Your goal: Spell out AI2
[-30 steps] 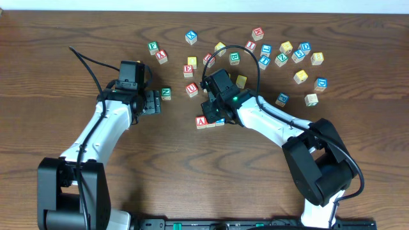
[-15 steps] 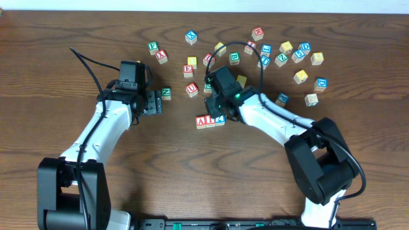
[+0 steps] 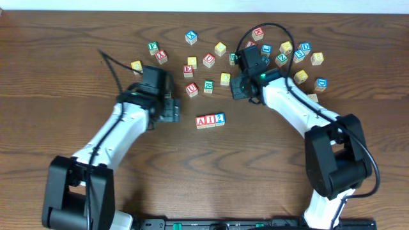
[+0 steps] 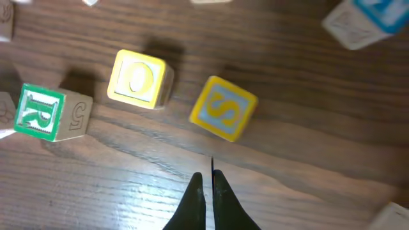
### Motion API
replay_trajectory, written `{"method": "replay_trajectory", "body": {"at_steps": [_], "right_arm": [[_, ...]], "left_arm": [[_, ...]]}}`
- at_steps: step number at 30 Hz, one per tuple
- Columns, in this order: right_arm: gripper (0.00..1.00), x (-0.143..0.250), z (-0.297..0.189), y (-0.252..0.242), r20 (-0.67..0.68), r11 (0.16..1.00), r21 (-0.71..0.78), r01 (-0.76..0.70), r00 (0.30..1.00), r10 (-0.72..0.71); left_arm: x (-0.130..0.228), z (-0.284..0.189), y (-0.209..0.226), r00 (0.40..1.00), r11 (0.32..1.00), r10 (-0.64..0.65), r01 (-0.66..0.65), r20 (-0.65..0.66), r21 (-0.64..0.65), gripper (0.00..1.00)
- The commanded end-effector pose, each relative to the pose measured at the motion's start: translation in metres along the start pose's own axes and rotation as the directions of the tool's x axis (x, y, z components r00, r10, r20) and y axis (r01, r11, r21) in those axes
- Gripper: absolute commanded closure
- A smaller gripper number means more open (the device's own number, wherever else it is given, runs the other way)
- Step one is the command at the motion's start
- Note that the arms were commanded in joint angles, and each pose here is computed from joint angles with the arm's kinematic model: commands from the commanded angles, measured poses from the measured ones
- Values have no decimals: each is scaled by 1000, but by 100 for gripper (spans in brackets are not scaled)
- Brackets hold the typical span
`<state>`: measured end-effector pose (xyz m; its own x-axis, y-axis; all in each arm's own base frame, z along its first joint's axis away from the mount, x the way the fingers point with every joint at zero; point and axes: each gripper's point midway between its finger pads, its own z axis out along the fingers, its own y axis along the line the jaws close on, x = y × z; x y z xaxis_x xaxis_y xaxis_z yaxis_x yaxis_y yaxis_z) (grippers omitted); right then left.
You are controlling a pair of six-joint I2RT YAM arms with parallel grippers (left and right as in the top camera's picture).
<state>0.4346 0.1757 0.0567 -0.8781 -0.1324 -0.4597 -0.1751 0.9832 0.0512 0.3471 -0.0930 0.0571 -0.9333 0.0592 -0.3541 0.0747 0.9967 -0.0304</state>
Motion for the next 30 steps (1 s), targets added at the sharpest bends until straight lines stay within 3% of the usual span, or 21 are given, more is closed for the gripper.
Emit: {"method": "replay_trajectory", "body": {"at_steps": [1,9,11,13,14,15,21,30], "right_arm": [[99,-25,-36,-3,87,1000,1,-28,996,28],[99,-19,-43,-18,71,995,78,-65,996,60],[99,-19,-43,-18,74,994,79,-79,995,73],[99,-19,-43,-18,74,994,80,-78,995,72],[99,-19,-43,-19,74,994,81,-78,995,72],[99,-19,-43,-19,74,994,81,-78,995,72],[99,-20,-43,-18,76,994,80,-79,994,73],[99,-23,-43,-18,91,994,75,-81,993,74]], "left_arm": [[12,4,-29,1000,999,21,-20,-21,30,15],[30,6,-28,994,998,-66,67,-83,8,18],[37,9,-24,993,997,-78,77,-94,-10,25],[45,13,-19,990,996,-85,82,-108,-31,58],[51,15,-18,989,996,-85,81,-121,-35,81],[53,16,-17,988,996,-85,81,-125,-37,90],[55,20,-19,989,996,-84,82,-118,-24,92],[53,25,-43,990,988,-84,97,-111,117,92]]}}
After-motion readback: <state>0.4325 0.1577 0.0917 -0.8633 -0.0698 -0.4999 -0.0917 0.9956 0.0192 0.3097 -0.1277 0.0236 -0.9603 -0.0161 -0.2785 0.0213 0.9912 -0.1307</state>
